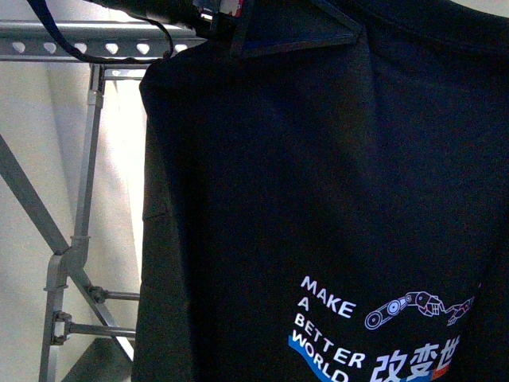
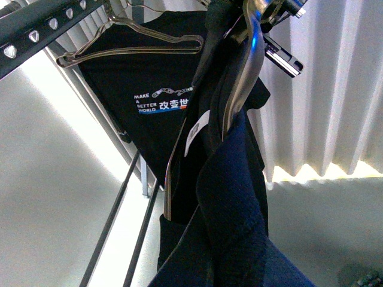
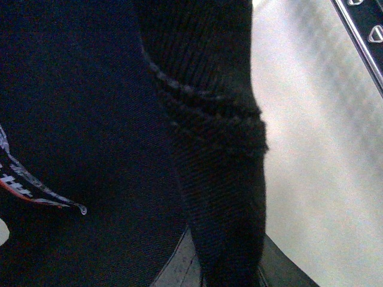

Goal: Hang clothes on hanger

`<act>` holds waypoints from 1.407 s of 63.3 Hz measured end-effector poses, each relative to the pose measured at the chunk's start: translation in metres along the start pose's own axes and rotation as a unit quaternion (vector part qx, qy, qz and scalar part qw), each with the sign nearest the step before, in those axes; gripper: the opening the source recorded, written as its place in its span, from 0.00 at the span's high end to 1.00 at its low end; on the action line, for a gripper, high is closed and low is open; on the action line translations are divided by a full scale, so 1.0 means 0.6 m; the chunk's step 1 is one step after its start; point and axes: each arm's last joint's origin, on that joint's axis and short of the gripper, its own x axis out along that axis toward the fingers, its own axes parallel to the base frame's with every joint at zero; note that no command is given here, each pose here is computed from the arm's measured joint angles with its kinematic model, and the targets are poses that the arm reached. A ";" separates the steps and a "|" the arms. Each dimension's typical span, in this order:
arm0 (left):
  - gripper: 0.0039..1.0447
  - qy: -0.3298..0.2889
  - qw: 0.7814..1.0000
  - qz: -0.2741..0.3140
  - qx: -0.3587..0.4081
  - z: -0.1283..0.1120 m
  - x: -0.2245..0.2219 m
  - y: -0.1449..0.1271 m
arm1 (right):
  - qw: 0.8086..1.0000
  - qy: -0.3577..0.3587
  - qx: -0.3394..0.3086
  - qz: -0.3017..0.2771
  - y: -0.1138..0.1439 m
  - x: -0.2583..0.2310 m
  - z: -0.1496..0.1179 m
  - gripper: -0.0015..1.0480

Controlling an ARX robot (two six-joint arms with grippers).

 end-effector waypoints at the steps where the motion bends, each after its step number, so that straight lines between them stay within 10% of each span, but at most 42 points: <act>1: 0.96 0.000 1.000 0.000 -0.001 0.000 0.000 0.000 | 1.000 -0.001 0.001 0.000 0.000 0.001 -0.001 0.94; 27: 0.96 0.007 1.000 0.007 -0.017 -0.004 0.001 -0.001 | 1.000 -0.011 0.022 0.003 -0.003 0.020 -0.030 0.94; 54: 0.20 -0.059 0.997 0.031 0.036 0.066 -0.027 0.002 | 0.994 0.053 0.098 -0.016 -0.005 0.005 -0.085 0.94; 59: 0.04 -0.059 0.993 0.090 0.052 0.072 -0.047 0.007 | 0.993 0.050 0.103 -0.020 -0.006 0.005 -0.085 0.94; 72: 0.06 -0.061 0.955 0.280 0.075 0.080 -0.147 0.017 | 0.987 0.051 0.149 -0.022 0.008 -0.012 -0.067 0.94; 89: 0.06 -0.027 0.818 0.569 -0.079 0.040 -0.257 -0.067 | 0.961 0.075 0.252 -0.080 0.004 -0.035 -0.048 0.94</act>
